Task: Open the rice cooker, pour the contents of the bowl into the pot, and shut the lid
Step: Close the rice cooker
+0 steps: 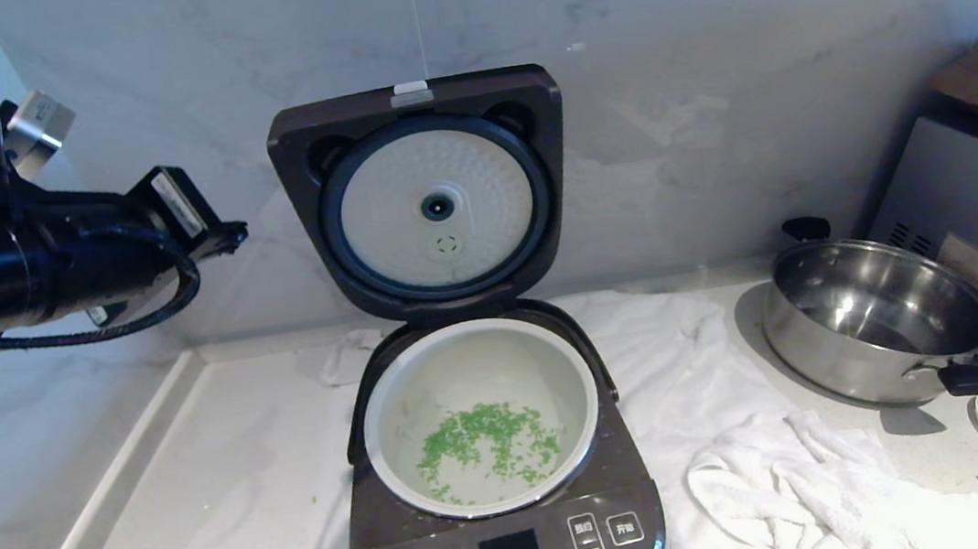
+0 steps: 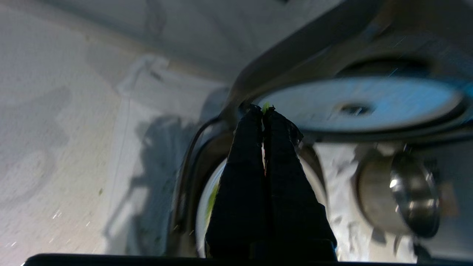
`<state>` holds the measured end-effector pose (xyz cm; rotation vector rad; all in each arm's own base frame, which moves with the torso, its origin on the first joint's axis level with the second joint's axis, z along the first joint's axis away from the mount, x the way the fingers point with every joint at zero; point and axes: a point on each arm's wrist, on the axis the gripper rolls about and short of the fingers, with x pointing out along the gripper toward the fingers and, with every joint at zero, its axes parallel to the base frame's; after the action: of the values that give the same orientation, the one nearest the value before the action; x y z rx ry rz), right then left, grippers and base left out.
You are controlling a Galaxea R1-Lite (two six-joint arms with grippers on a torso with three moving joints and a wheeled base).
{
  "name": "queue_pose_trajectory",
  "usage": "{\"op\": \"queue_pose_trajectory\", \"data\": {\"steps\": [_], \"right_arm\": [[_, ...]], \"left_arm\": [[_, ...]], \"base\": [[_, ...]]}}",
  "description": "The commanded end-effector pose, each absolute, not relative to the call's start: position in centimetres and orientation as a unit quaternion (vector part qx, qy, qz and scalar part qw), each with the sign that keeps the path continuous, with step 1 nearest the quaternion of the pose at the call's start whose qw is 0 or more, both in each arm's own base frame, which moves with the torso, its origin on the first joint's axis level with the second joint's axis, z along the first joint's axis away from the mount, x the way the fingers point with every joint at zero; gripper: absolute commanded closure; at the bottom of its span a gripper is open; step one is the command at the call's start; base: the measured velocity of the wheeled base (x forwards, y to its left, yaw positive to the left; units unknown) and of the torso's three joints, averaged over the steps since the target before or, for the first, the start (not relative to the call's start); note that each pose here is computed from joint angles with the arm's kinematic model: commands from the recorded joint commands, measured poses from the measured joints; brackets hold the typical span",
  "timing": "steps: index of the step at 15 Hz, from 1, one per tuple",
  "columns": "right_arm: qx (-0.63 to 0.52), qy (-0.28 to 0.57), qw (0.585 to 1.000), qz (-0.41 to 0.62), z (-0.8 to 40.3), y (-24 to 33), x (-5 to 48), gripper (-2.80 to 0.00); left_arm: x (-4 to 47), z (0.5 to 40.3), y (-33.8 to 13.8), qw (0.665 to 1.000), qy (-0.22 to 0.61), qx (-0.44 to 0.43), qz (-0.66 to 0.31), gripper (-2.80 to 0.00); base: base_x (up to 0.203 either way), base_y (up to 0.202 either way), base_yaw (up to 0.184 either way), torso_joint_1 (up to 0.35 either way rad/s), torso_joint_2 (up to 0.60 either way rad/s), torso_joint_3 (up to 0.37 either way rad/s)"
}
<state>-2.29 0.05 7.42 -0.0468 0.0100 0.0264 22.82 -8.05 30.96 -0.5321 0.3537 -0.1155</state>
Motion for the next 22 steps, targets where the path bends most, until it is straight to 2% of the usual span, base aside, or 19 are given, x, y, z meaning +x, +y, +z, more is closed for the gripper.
{"op": "queue_pose_trajectory", "data": {"steps": [1, 5, 9, 16, 22], "right_arm": [[-0.023, 0.005, 1.0, 0.012, 7.4, 0.0, -2.3, 0.0], [-0.023, 0.005, 1.0, 0.012, 7.4, 0.0, -2.3, 0.0], [-0.024, 0.005, 1.0, 0.012, 7.4, 0.0, -2.3, 0.0], [-0.028, 0.006, 1.0, 0.013, 7.4, 0.1, -2.3, 0.0], [-0.026, 0.006, 1.0, 0.013, 7.4, 0.1, -2.3, 0.0]], "left_arm": [[24.1, 32.1, -9.9, 0.952, 0.148, -0.266, -0.038, 0.0], [24.9, 34.8, -10.9, 0.95, 0.047, -0.308, -0.034, 0.0], [24.3, 35.8, -12.6, 0.947, 0.011, -0.32, -0.02, 0.0], [27.1, 35.6, -18.3, 0.956, -0.002, -0.292, -0.011, 0.0], [28.2, 35.3, -19.4, 0.962, -0.013, -0.272, 0.029, 0.0]], "base": [[0.0, 0.0, 0.0, 0.0, 0.0, 0.0], [0.0, 0.0, 0.0, 0.0, 0.0, 0.0], [0.0, 0.0, 0.0, 0.0, 0.0, 0.0], [0.0, 0.0, 0.0, 0.0, 0.0, 0.0], [0.0, 0.0, 0.0, 0.0, 0.0, 0.0]]}}
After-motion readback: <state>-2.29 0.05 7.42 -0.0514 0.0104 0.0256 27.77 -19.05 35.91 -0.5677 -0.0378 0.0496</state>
